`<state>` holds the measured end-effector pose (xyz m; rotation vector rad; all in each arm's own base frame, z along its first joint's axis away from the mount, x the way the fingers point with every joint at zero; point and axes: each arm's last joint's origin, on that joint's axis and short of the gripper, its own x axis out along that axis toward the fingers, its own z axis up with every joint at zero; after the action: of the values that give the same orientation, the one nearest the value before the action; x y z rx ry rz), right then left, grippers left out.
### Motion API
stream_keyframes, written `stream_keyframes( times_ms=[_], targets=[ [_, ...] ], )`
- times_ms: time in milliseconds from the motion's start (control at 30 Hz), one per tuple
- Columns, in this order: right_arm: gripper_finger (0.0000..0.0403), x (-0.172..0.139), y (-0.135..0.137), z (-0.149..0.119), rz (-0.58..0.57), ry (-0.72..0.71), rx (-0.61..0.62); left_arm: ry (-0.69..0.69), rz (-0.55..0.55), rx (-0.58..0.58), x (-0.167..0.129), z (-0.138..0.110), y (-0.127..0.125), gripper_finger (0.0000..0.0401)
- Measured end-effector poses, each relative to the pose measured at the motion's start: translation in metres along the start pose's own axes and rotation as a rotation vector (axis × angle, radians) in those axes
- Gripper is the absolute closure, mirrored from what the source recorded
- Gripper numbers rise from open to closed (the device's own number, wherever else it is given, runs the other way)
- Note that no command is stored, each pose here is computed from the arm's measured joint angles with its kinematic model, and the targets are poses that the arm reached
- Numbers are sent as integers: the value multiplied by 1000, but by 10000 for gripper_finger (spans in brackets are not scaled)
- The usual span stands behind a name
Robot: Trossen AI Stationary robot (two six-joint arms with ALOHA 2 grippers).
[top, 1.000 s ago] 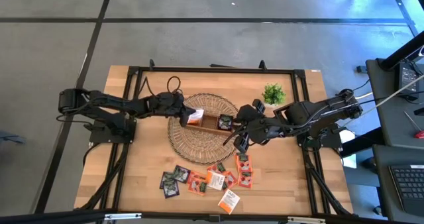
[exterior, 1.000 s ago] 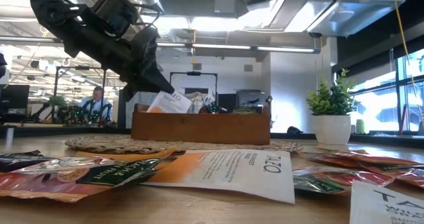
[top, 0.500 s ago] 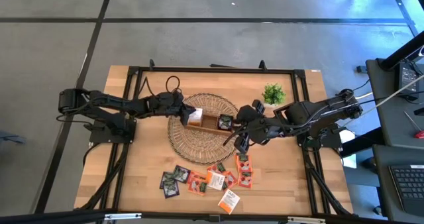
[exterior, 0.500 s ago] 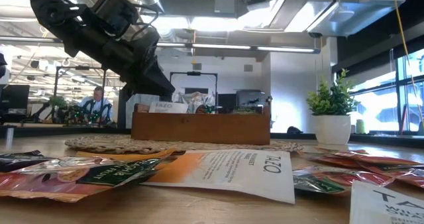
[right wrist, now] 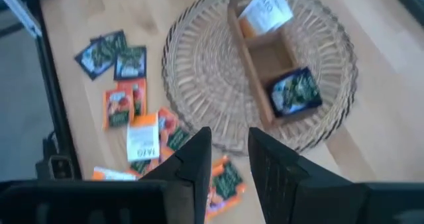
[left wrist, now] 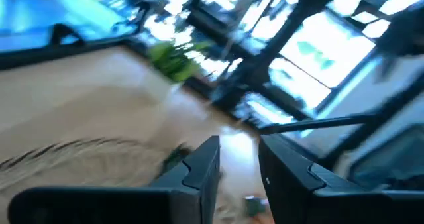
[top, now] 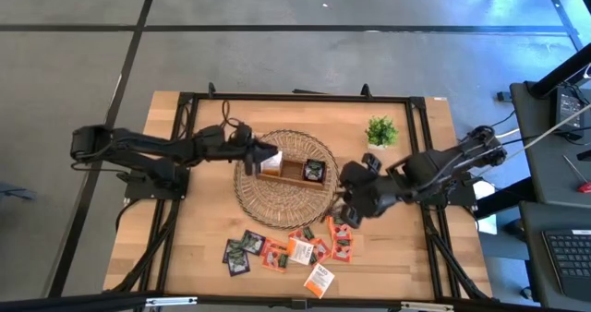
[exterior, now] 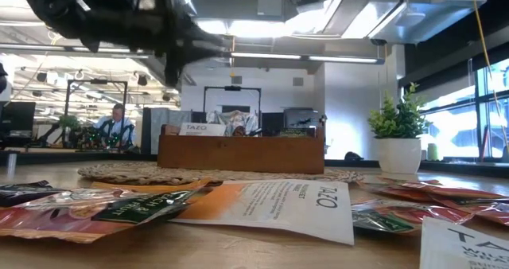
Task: Pick & Place Tea
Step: Put the orange tea bag into the middle section of the wooden organizer
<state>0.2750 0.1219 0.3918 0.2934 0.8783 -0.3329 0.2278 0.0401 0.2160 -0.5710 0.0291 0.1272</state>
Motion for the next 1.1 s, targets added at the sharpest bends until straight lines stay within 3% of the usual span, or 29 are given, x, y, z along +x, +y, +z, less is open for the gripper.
stream_keyframes(
  times_ms=[133,267,567,800,1100],
  targets=[
    [299,-5,8,-12,9,29,10,19,-82,20,1,-3,-27,300],
    [299,12,16,-25,41,69,50,27,-76,108,9,-2,-62,301],
    [299,72,34,-57,338,164,-17,200,-25,189,34,-20,-126,301],
    [299,83,12,-86,431,177,-19,281,4,168,70,-68,-164,299],
    [299,87,-40,-130,506,135,197,304,89,143,131,-127,-188,303]
  ],
)
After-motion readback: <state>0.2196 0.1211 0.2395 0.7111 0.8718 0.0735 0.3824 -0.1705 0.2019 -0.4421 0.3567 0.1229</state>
